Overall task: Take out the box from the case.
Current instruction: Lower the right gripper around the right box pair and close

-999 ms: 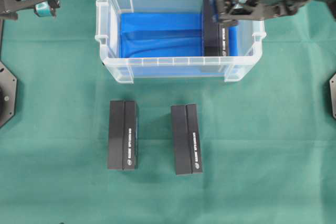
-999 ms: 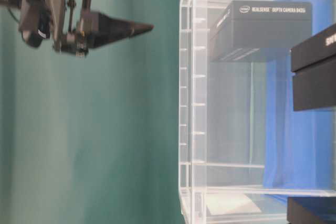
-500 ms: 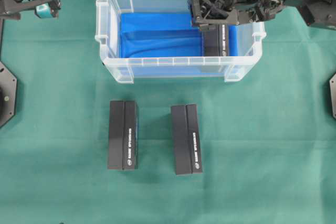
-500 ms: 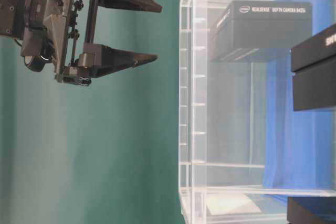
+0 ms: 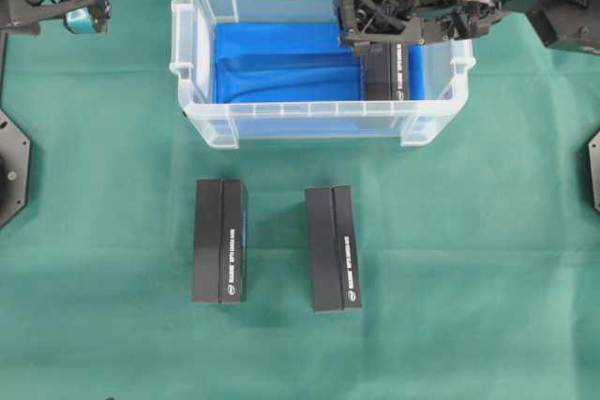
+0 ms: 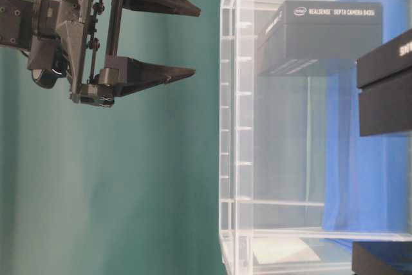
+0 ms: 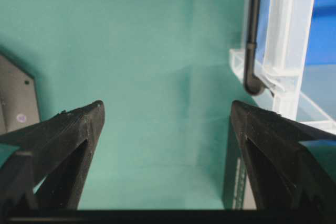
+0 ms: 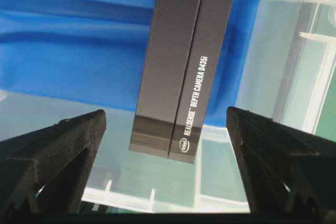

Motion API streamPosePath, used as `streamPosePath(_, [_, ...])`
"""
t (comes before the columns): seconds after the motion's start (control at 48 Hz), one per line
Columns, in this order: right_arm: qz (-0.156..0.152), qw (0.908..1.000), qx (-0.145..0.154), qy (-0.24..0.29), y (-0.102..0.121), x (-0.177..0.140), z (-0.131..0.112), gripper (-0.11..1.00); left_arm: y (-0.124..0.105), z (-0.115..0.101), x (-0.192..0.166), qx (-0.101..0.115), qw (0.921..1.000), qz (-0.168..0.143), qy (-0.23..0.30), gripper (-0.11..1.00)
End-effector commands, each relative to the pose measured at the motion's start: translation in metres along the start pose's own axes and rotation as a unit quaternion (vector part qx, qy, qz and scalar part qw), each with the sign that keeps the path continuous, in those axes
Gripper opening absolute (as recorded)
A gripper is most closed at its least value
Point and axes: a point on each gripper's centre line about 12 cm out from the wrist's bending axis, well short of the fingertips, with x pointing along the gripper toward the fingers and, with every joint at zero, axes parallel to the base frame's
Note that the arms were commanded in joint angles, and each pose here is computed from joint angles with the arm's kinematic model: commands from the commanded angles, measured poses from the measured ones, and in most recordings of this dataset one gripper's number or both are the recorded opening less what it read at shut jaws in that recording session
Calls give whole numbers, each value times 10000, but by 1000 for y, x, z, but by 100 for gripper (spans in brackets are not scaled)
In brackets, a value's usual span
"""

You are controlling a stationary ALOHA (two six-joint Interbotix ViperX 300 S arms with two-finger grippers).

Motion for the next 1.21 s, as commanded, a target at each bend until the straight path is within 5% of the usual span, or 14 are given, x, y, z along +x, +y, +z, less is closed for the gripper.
streamPosePath(0.0, [189, 9998, 20, -69, 3, -12, 3, 93, 0, 1, -7, -2, 9999, -122, -46, 96])
streamPosePath(1.187, [98, 9999, 13, -59, -4, 9, 0, 93, 1, 0, -5, 10, 10000, -88, -33, 96])
